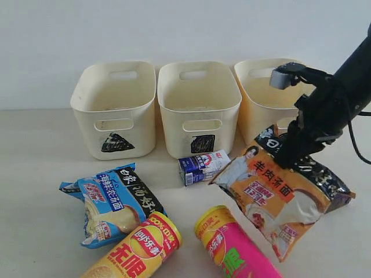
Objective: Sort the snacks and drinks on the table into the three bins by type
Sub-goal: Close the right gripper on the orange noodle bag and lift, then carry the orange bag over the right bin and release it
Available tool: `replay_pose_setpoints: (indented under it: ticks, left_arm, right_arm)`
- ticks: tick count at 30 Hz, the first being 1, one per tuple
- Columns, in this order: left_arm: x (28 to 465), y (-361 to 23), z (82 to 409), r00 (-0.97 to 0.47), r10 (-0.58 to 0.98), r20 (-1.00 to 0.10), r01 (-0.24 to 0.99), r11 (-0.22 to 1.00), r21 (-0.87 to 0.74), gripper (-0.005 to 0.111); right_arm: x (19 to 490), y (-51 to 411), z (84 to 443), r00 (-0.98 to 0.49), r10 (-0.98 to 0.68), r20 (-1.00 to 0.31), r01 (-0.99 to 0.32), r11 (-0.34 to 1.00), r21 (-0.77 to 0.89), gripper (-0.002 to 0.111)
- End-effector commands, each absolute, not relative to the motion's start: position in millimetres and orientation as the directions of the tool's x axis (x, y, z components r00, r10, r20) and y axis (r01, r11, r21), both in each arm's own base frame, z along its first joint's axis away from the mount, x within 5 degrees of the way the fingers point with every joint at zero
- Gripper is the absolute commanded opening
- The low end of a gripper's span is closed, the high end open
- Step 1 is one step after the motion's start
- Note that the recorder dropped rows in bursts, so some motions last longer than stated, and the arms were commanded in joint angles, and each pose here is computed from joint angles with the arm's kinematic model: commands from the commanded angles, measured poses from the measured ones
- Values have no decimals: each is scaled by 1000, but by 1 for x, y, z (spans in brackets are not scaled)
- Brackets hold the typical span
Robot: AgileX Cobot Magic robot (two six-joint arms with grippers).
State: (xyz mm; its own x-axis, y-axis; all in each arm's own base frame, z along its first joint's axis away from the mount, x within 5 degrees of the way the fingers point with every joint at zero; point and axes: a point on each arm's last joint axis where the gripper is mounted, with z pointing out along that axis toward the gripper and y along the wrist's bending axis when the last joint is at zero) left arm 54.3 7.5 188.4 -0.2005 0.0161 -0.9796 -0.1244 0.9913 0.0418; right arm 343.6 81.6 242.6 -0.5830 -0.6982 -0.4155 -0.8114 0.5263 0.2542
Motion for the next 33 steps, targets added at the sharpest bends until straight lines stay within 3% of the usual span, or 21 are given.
replay_pose_setpoints:
  ticks: [1, 6, 12, 19, 27, 33]
  left_arm:
    - [54, 7, 187, -198, 6, -980, -126, 992, 31, 4]
    - [54, 7, 187, -198, 6, -980, -126, 992, 31, 4]
    - [54, 7, 187, -198, 6, -980, -126, 992, 31, 4]
    - [54, 7, 187, -198, 6, -980, -126, 992, 31, 4]
    - [54, 7, 187, -198, 6, -980, -126, 992, 31, 4]
    - [54, 7, 187, -198, 6, -980, -126, 992, 31, 4]
  right_arm:
    - [354, 76, 281, -649, -554, -522, -751, 575, 325, 0]
    - [373, 45, 323, -678, -343, -650, -671, 649, 358, 0]
    - [379, 37, 339, -659, -294, -692, -657, 673, 340, 0]
    - [423, 27, 357, -598, -127, -791, -535, 799, 276, 0]
    - [460, 7, 347, -471, -27, -882, -351, 923, 159, 0]
    - [479, 0, 317, -484, -31, -874, -294, 947, 129, 0]
